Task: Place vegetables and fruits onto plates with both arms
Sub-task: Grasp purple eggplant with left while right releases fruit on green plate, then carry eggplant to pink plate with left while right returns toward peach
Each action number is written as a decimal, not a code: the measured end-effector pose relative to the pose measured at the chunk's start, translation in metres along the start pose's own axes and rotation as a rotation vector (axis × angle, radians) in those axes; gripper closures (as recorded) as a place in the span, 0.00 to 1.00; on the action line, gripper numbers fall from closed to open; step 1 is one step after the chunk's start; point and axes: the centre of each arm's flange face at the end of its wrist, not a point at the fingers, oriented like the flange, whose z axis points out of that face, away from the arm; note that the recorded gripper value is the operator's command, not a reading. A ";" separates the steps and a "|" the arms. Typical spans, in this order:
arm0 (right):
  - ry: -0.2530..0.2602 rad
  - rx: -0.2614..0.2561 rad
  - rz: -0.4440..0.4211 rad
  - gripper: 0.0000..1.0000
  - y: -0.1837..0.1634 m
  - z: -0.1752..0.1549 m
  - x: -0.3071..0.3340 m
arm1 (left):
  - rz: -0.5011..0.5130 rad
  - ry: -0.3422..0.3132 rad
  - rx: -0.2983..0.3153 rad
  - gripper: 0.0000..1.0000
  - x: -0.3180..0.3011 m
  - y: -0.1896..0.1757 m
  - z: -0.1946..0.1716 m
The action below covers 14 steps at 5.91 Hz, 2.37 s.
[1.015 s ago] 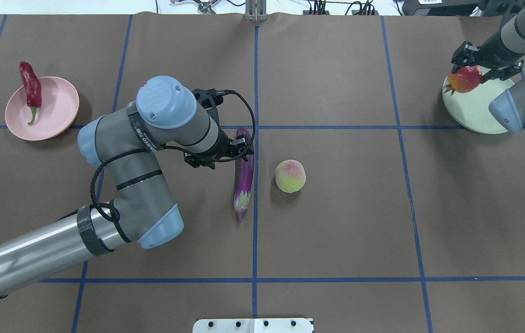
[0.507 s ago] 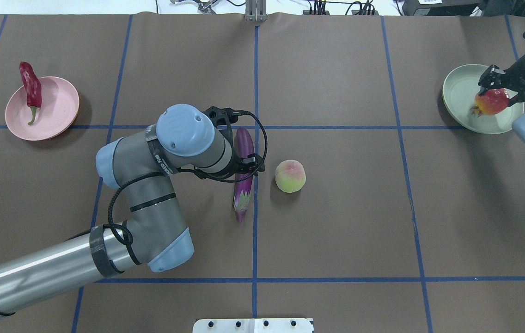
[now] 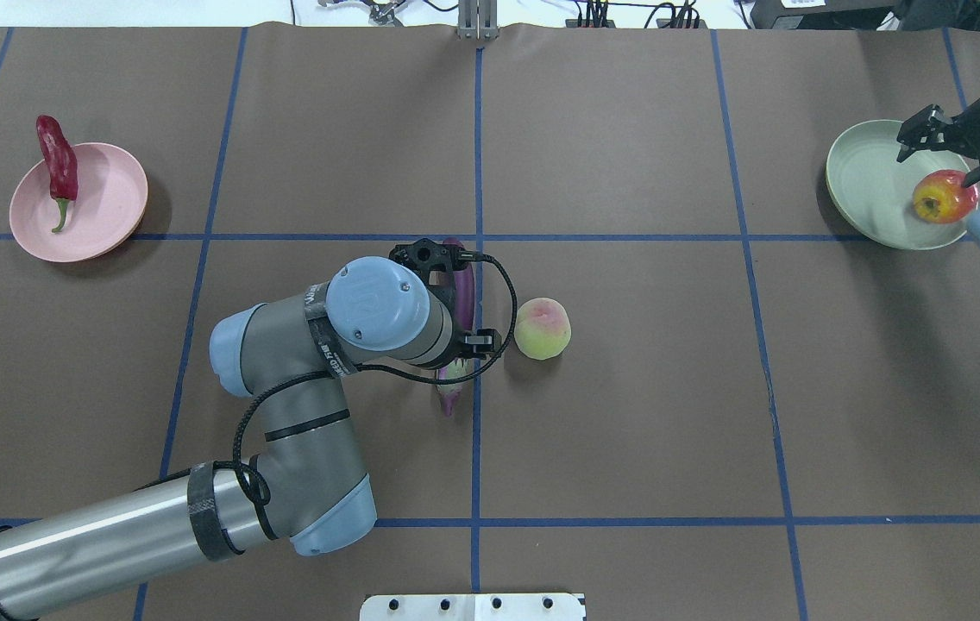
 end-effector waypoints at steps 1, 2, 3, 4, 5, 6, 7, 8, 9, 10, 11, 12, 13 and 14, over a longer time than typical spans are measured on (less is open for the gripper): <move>-0.012 -0.003 0.001 0.00 -0.001 -0.005 0.000 | 0.036 -0.004 0.001 0.33 0.000 0.001 0.001; -0.017 -0.004 0.000 0.00 -0.002 -0.007 0.000 | 0.050 -0.008 -0.001 0.59 0.000 0.001 0.003; -0.021 -0.004 0.000 0.00 -0.002 -0.008 -0.002 | 0.053 -0.010 -0.003 0.88 0.000 0.002 0.005; -0.029 -0.008 0.001 0.00 0.000 -0.011 -0.003 | 0.055 -0.009 -0.005 1.00 0.002 0.003 0.006; -0.047 -0.022 0.001 0.00 0.004 -0.017 -0.007 | 0.053 0.000 -0.005 1.00 0.008 0.002 0.003; -0.078 -0.043 -0.006 0.00 0.010 -0.026 -0.015 | 0.045 0.023 0.009 1.00 0.015 -0.006 -0.011; -0.129 -0.074 0.003 0.00 0.019 -0.041 -0.029 | 0.009 0.042 0.046 1.00 0.010 -0.027 -0.035; -0.193 -0.112 0.030 0.00 0.035 -0.063 -0.050 | -0.086 0.022 0.075 1.00 -0.016 -0.056 -0.058; -0.251 -0.156 0.034 0.00 0.063 -0.085 -0.074 | -0.191 -0.042 0.072 1.00 -0.058 -0.082 -0.072; -0.287 -0.201 0.006 0.00 0.103 -0.096 -0.100 | -0.287 -0.132 0.066 1.00 -0.114 -0.112 -0.085; -0.302 -0.240 -0.019 0.00 0.149 -0.098 -0.132 | -0.369 -0.211 0.064 1.00 -0.183 -0.145 -0.099; -0.304 -0.252 -0.046 0.00 0.192 -0.094 -0.162 | -0.424 -0.271 0.045 1.00 -0.256 -0.174 -0.107; -0.306 -0.243 -0.078 0.00 0.223 -0.089 -0.182 | -0.452 -0.322 0.022 1.00 -0.323 -0.201 -0.105; -0.308 -0.243 -0.091 0.00 0.240 -0.087 -0.194 | -0.467 -0.360 0.012 1.00 -0.379 -0.222 -0.095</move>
